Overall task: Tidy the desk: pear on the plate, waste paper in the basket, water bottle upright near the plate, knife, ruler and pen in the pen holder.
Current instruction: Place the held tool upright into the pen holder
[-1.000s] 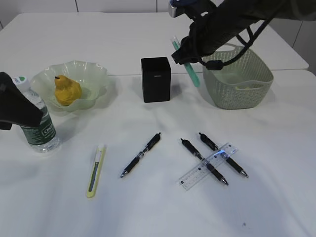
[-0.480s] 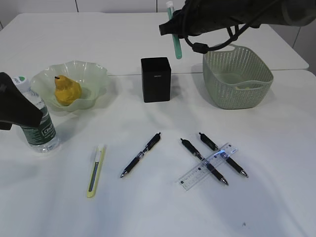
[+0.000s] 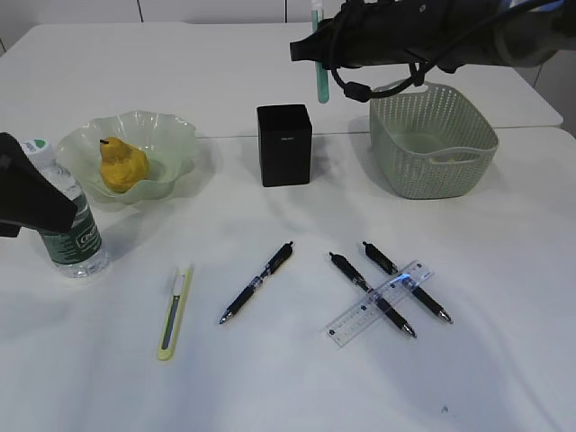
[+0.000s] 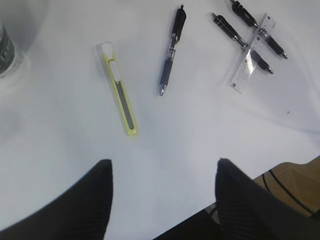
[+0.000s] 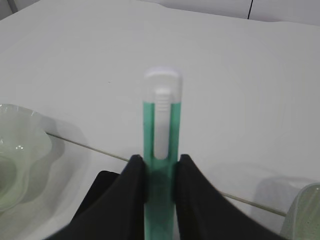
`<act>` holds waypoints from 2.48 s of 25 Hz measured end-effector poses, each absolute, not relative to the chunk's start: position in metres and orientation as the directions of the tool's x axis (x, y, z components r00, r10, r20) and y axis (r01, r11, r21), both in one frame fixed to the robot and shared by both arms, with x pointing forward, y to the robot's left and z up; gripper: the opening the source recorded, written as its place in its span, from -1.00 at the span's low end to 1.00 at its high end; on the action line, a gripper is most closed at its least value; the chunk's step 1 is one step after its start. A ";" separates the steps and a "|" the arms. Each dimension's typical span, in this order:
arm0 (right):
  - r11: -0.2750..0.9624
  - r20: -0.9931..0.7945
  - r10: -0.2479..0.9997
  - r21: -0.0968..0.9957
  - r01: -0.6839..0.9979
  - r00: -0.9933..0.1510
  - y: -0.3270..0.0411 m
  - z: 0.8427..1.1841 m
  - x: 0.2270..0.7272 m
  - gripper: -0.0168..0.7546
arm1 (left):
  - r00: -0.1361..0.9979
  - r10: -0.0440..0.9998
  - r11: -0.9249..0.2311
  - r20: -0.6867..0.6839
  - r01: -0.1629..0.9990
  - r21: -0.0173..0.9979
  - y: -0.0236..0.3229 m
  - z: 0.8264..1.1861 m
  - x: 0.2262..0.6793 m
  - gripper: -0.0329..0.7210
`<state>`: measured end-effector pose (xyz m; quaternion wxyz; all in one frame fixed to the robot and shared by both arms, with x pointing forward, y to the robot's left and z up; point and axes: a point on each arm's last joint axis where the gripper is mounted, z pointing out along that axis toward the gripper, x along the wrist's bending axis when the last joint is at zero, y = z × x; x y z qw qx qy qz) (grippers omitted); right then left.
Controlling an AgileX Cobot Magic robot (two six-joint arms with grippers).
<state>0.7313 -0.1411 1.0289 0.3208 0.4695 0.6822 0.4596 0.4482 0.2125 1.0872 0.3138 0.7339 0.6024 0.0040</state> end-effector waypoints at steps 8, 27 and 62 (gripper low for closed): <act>0.164 -0.043 0.923 0.943 0.290 -0.383 -0.113 1.026 0.726 -0.51 | 0.275 0.888 -0.080 -0.368 0.881 0.466 0.213 1.087 0.448 0.29; 0.170 -0.092 0.942 0.960 0.224 -0.322 -0.106 0.990 0.739 -0.51 | 0.280 0.896 -0.094 -0.345 0.878 0.470 0.214 1.086 0.449 0.29; 0.188 -0.066 0.933 0.928 0.322 -0.354 -0.102 0.960 0.739 -0.24 | 0.286 0.900 -0.106 -0.328 0.875 0.473 0.216 1.086 0.449 0.28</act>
